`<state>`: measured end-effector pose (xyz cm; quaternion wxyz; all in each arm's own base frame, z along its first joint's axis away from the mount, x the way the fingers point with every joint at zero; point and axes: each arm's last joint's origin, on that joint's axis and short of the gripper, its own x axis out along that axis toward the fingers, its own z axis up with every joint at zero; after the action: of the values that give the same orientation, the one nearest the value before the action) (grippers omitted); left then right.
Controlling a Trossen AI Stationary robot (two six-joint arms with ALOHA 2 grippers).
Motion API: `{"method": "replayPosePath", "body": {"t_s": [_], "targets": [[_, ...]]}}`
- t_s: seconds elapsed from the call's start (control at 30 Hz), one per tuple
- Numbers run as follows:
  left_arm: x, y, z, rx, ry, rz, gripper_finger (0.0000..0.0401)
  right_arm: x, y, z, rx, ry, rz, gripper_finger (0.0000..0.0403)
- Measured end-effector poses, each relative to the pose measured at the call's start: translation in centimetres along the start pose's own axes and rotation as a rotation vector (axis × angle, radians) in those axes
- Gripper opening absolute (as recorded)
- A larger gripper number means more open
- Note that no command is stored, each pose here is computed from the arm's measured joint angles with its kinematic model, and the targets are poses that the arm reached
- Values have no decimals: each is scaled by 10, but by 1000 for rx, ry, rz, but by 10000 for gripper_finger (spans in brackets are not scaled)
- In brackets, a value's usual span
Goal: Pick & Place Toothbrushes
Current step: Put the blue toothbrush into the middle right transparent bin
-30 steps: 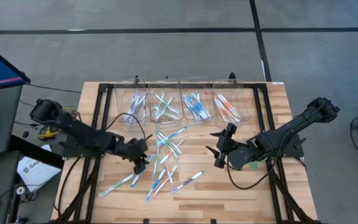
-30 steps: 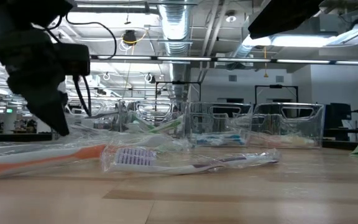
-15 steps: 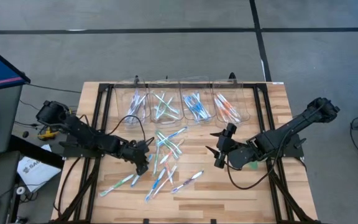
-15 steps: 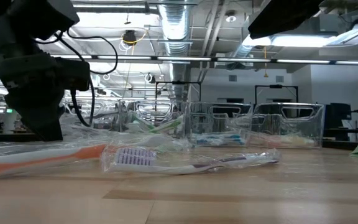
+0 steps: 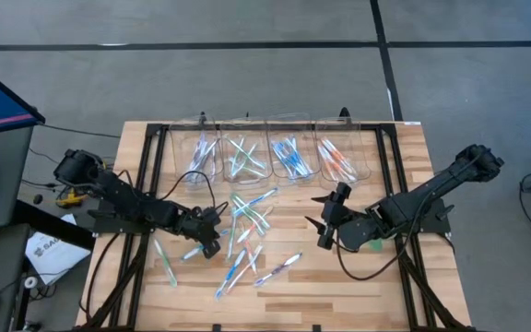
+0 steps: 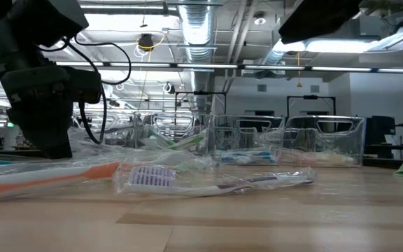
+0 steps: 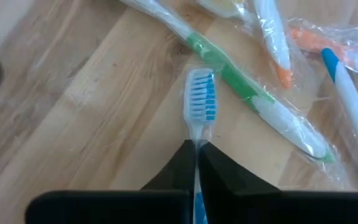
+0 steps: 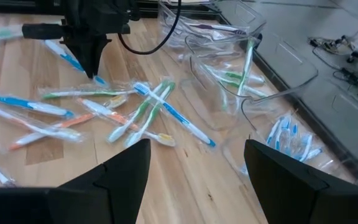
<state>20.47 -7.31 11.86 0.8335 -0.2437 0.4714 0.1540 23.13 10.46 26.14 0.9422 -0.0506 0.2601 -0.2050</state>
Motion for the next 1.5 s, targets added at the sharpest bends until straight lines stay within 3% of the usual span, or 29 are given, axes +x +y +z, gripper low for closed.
{"method": "replayPosePath", "body": {"t_s": [0.13,0.27,0.53,0.7,0.87,1.0,1.23,1.5], "targets": [[-9,0,2,3,-10,-39,1,0,0,0,21,7,14,255],[-31,-5,9,-11,-105,-120,1,8,6,-10,1,48,49,255],[-84,-13,21,106,-516,-166,1,50,19,-28,-17,57,2,255],[-99,-28,33,287,-764,-184,1,83,38,-29,-125,-19,91,255],[-100,-41,43,433,-912,-198,1,107,54,-13,-140,-287,312,255],[-94,-48,50,492,-985,-218,1,114,56,-2,-131,-482,392,255],[-85,-53,63,513,-1067,-357,1,131,57,-3,-14,-535,428,255],[-70,-50,73,511,-1078,-358,1,146,56,0,10,-518,410,255]]}}
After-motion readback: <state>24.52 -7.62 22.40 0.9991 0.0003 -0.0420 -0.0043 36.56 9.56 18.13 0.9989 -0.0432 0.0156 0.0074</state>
